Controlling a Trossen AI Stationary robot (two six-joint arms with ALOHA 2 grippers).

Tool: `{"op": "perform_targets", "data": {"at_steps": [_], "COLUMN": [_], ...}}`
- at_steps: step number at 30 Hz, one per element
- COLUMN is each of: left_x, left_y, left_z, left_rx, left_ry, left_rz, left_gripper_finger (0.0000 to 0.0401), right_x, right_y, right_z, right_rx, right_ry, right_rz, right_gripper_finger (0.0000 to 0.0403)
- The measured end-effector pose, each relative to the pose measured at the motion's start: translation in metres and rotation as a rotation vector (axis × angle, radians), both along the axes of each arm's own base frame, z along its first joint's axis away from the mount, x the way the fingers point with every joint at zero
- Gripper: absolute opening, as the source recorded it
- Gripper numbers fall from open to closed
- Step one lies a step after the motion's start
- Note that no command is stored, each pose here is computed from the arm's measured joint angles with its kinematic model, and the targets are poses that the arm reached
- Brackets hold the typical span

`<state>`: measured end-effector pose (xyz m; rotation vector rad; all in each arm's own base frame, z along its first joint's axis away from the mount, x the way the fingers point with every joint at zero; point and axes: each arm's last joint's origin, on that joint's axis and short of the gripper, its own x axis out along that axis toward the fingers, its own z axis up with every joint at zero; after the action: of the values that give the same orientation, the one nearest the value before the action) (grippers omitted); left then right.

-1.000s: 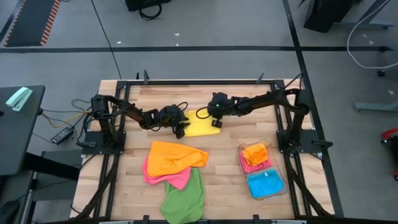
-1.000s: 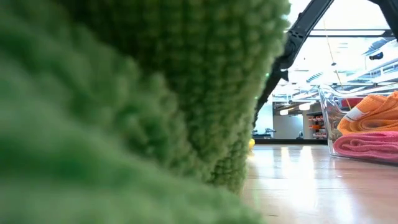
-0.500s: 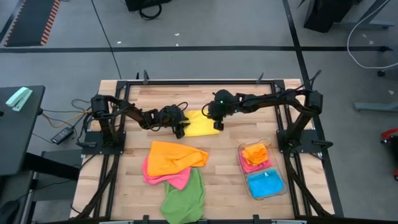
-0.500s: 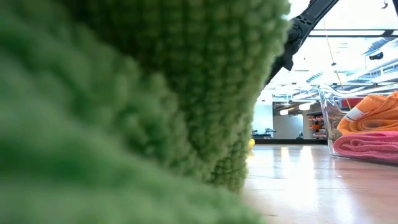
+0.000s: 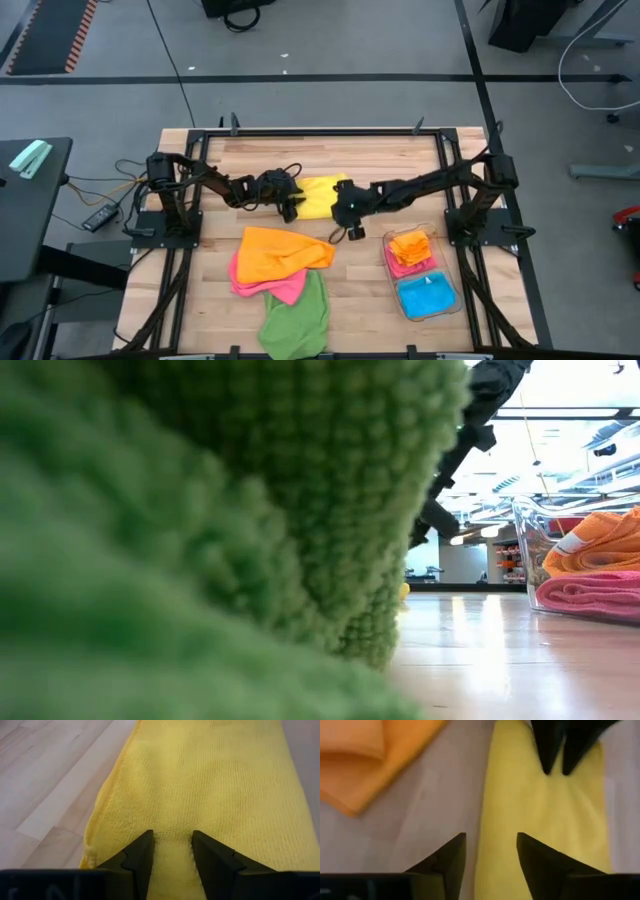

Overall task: Fold microfiber towels
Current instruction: Fold the yellow towel

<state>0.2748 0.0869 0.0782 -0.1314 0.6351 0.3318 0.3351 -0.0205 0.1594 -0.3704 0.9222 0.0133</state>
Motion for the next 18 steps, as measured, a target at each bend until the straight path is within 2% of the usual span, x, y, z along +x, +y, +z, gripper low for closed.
{"op": "perform_targets", "data": {"at_steps": [4, 9, 14, 18], "left_x": [0.0, -0.001, -0.007, -0.009], "left_y": [0.0, -0.001, -0.003, -0.003], "left_z": [0.0, 0.003, 0.017, 0.036], "left_rx": [-0.025, -0.04, -0.017, 0.011], "left_ry": [-0.008, -0.011, 0.025, -0.015], "left_rz": [0.014, -0.025, -0.051, -0.053], "left_gripper_finger": [0.015, 0.014, 0.0139, 0.0144], "right_x": [-0.004, -0.005, -0.004, -0.002], "right_y": [0.002, -0.011, -0.024, -0.028], "right_z": [-0.002, -0.002, -0.001, 0.0], "right_rx": [-0.06, 0.049, 0.183, 0.246], "right_ry": [0.043, 0.005, -0.057, -0.099], "right_rz": [-0.065, -0.271, -0.434, -0.498], "right_gripper_finger": [0.0207, 0.0211, 0.0211, 0.0211]}}
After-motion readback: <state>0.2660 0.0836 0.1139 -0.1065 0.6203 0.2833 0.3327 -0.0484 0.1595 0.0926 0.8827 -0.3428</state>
